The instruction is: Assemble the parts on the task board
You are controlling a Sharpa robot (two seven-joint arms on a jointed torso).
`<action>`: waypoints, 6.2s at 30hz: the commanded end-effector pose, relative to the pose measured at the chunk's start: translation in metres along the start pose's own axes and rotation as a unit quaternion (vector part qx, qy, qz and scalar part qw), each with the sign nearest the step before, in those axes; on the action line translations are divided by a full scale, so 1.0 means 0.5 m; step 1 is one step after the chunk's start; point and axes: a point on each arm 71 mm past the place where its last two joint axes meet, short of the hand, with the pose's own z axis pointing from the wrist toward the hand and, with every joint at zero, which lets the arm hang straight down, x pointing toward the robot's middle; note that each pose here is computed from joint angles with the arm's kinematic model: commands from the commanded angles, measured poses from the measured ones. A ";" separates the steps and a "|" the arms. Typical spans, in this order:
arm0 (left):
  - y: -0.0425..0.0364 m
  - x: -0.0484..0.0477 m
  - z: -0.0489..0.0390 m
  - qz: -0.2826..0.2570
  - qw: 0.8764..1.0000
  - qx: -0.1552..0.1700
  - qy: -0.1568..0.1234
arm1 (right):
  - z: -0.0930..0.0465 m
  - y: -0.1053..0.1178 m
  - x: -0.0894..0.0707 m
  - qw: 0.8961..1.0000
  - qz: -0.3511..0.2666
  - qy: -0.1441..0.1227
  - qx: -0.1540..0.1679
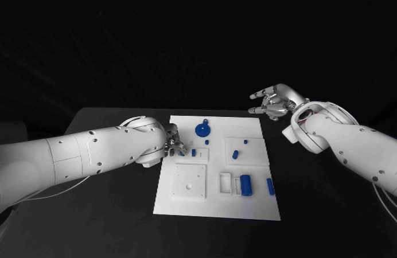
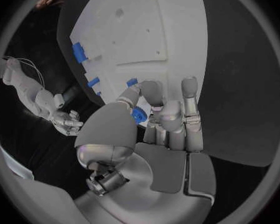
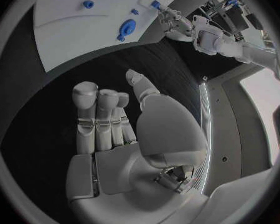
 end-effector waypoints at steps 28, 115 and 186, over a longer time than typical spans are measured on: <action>0.013 0.011 0.008 0.001 1.000 -0.015 0.017 | -0.001 0.000 0.000 1.000 0.000 0.004 -0.004; -0.148 -0.019 0.035 0.193 0.926 0.298 -0.130 | 0.003 0.002 0.005 0.998 0.050 -0.035 -0.026; -0.118 -0.008 0.063 0.169 0.926 0.294 -0.166 | 0.003 0.010 0.008 0.998 0.053 -0.031 -0.032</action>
